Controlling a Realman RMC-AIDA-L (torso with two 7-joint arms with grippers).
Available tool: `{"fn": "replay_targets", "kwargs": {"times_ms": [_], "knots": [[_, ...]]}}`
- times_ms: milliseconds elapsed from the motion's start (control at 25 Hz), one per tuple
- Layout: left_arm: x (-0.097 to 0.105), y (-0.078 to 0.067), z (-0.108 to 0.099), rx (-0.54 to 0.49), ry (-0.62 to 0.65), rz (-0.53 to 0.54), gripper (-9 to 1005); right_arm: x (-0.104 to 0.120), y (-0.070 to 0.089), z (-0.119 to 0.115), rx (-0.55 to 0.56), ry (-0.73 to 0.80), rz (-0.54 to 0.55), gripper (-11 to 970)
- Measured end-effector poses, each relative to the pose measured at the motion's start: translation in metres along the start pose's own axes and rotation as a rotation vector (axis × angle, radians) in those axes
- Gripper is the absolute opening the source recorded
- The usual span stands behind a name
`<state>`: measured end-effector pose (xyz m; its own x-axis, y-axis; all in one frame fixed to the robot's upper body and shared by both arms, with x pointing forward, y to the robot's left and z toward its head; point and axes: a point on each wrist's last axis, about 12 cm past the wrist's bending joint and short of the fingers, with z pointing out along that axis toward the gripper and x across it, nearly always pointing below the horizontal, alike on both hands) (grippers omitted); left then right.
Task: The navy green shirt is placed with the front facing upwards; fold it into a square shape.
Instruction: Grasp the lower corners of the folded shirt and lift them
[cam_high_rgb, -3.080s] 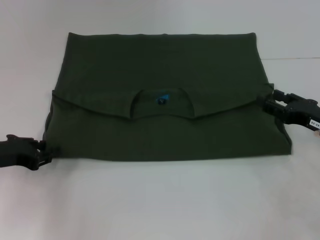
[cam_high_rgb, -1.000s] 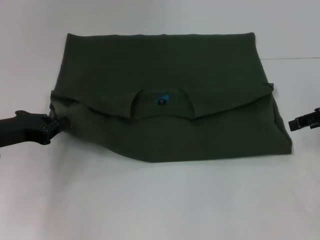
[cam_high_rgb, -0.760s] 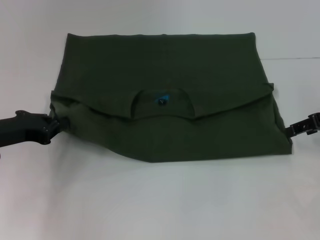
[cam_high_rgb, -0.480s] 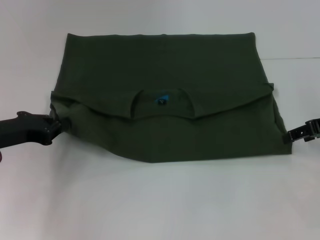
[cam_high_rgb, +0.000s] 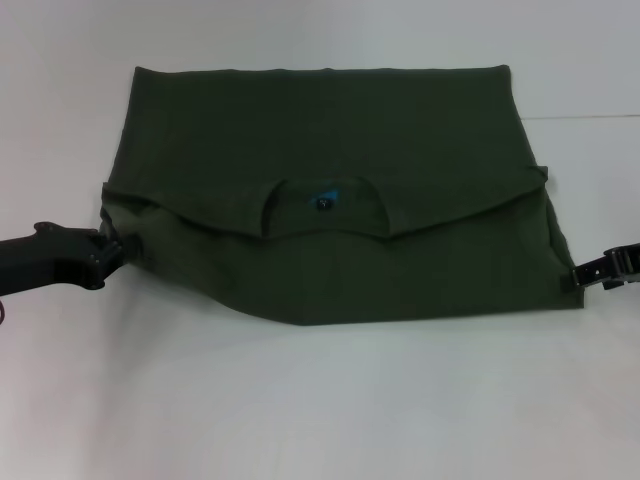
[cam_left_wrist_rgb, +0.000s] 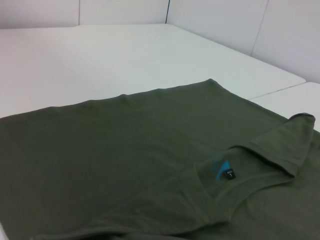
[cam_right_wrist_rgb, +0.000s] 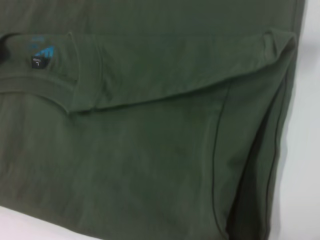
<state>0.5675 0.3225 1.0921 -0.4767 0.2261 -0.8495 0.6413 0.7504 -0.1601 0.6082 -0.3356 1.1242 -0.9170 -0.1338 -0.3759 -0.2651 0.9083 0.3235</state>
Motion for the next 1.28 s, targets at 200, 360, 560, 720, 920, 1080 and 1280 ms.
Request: {"fn": "replay_targets", "kwargs": {"times_ms": [200,360,560,720,920,1080,1280], "knots": [[-0.0005,0.0002,0.0004,-0.001,0.0,0.001,52,0.0008,0.0001,0.0026,-0.001,0.003,0.005,725],[-0.0007,0.0009,0.0001,-0.005,0.0,0.001,53,0.0015,-0.0002,0.0041,-0.001,0.004,0.012,672],[-0.0007,0.0011,0.0001,-0.006,0.0,0.003,54,0.0034,0.0002,0.0067,-0.006,0.014,0.015,517],[-0.0008,0.0008,0.0004,-0.004,0.002,0.006,55,0.0039,0.0005,0.0076,-0.009,0.018,0.016,319],[-0.0008,0.0007,0.0005,-0.004,0.002,0.01,56,0.0042,-0.0007,0.0066,-0.006,0.01,0.016,76],[-0.0009,0.0006,0.0007,-0.003,0.003,0.012,57,0.0043,-0.0023,0.0065,0.002,0.003,0.015,57],[-0.0006,0.0005,0.0008,-0.003,0.005,0.013,58,0.0047,-0.0048,0.0041,0.008,-0.004,0.012,33]]}}
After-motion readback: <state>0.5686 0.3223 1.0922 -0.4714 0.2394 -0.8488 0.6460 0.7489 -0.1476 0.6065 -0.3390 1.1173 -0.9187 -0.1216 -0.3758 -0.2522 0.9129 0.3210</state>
